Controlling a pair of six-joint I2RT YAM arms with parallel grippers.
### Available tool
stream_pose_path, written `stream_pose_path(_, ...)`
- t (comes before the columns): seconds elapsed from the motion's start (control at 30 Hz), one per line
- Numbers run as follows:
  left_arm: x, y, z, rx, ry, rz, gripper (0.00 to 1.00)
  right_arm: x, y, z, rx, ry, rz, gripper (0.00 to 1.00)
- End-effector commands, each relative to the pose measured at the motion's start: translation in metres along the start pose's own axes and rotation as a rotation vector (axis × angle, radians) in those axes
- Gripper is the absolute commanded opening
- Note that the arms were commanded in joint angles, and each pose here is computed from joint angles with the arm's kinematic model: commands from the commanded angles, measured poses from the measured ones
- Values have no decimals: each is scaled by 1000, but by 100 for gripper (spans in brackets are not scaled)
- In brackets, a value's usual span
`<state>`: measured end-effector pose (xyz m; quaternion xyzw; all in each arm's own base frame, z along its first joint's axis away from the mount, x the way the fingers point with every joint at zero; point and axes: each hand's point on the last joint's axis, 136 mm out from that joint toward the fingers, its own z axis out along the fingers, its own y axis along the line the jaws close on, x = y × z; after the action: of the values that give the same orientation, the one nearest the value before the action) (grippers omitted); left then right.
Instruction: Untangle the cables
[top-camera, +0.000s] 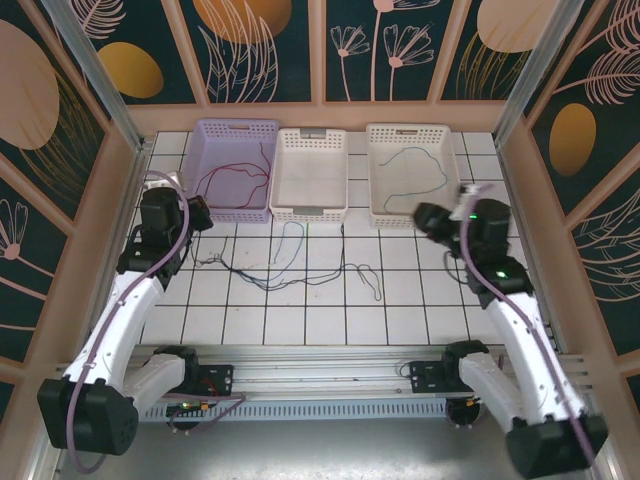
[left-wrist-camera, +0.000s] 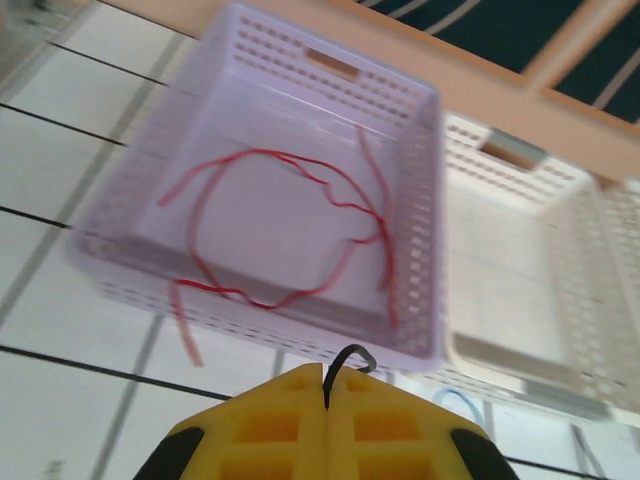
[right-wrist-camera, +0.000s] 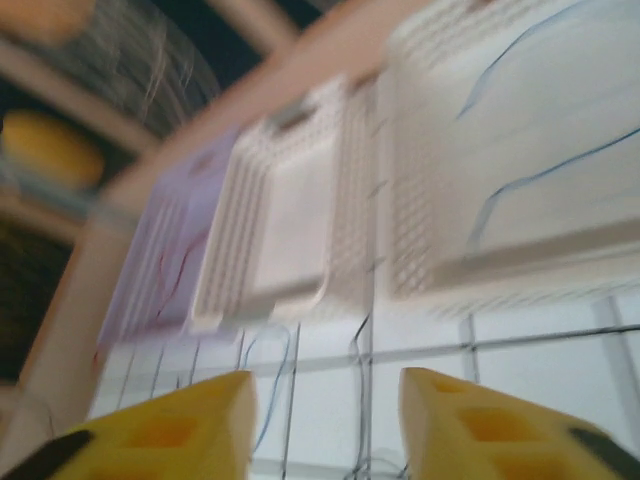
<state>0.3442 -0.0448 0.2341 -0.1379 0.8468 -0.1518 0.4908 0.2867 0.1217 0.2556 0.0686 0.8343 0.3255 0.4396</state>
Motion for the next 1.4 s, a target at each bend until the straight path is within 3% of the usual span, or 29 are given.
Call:
stream_pose_path(0.0,15,-28,1,177,56,-60,0,37,21,29,-24,78,-125,53)
stream_pose_path(0.23,52,-43,3,305,155,-175,0,125,64,76,-193,223,-256,59)
stream_pose_path(0.27,57,-41,3,299,162,-186,4,135,72,81,-216,238,-280,60)
stream_pose_path(0.33,61,-33,3,261,158,-210,27,156,89,93,-257,279,-346,61)
stream_pose_path(0.47,59,-21,-4,197,131,-220,54,198,117,116,-304,368,-462,61)
stream_pose_path(0.57,50,-13,-13,129,109,-199,70,227,136,129,-352,412,-528,61)
stream_pose_path(0.67,41,0,-23,43,80,-146,78,248,150,144,-371,439,-579,61)
stream_pose_path(0.87,34,17,-38,-34,8,-106,80,277,170,173,-385,454,-669,58)
stream_pose_path(1.1,17,24,-62,-51,-126,-126,83,306,168,204,-372,516,-726,55)
stream_pose_path(1.37,19,25,-64,-49,-124,-125,83,327,149,221,-309,559,-798,53)
